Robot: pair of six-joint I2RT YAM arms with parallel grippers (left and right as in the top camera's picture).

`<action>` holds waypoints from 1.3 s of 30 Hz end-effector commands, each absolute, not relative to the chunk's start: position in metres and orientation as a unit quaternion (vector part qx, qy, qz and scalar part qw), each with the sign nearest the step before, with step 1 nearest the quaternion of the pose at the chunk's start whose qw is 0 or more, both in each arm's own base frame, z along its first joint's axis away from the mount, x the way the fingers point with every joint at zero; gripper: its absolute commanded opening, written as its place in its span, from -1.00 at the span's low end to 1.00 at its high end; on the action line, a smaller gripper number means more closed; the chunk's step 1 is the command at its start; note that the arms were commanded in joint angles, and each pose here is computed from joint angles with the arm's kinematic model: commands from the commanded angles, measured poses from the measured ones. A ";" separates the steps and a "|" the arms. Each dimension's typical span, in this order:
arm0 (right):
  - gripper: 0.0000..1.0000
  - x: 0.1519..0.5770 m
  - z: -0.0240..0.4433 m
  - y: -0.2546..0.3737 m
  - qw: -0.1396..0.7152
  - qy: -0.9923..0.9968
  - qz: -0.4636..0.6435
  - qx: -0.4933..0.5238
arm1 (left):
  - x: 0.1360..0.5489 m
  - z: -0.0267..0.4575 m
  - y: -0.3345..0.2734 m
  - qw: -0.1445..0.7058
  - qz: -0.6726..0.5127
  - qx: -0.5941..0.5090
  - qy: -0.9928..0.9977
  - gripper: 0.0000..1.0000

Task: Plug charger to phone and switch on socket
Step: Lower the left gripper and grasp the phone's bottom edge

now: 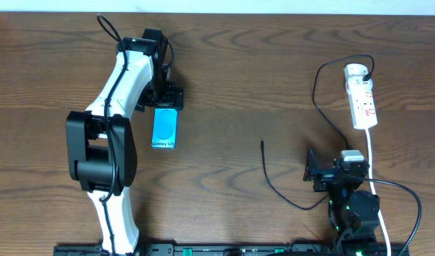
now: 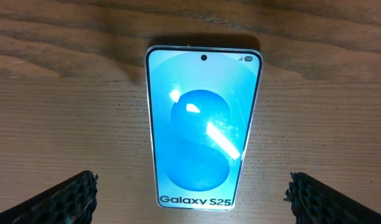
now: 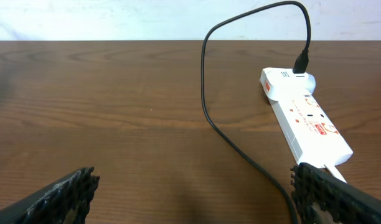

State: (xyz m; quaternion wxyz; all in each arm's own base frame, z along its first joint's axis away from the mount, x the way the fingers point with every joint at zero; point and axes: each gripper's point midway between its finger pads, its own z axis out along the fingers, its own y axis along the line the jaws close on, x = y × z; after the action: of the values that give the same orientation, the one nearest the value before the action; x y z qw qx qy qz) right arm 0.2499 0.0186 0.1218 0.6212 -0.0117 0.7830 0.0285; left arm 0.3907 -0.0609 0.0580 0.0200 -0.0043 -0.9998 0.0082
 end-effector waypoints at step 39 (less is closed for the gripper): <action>0.99 0.250 0.122 0.017 0.622 0.783 0.024 -0.015 | 0.369 -0.005 -0.075 0.051 0.013 -0.032 -0.998 0.96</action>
State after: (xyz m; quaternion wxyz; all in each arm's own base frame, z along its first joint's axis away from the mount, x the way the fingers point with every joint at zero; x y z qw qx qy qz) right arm 0.2499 0.0186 0.1218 0.6212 -0.0117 0.7830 0.0285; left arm 0.3711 -0.0769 -0.0002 0.0448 -0.0234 -0.9986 0.0148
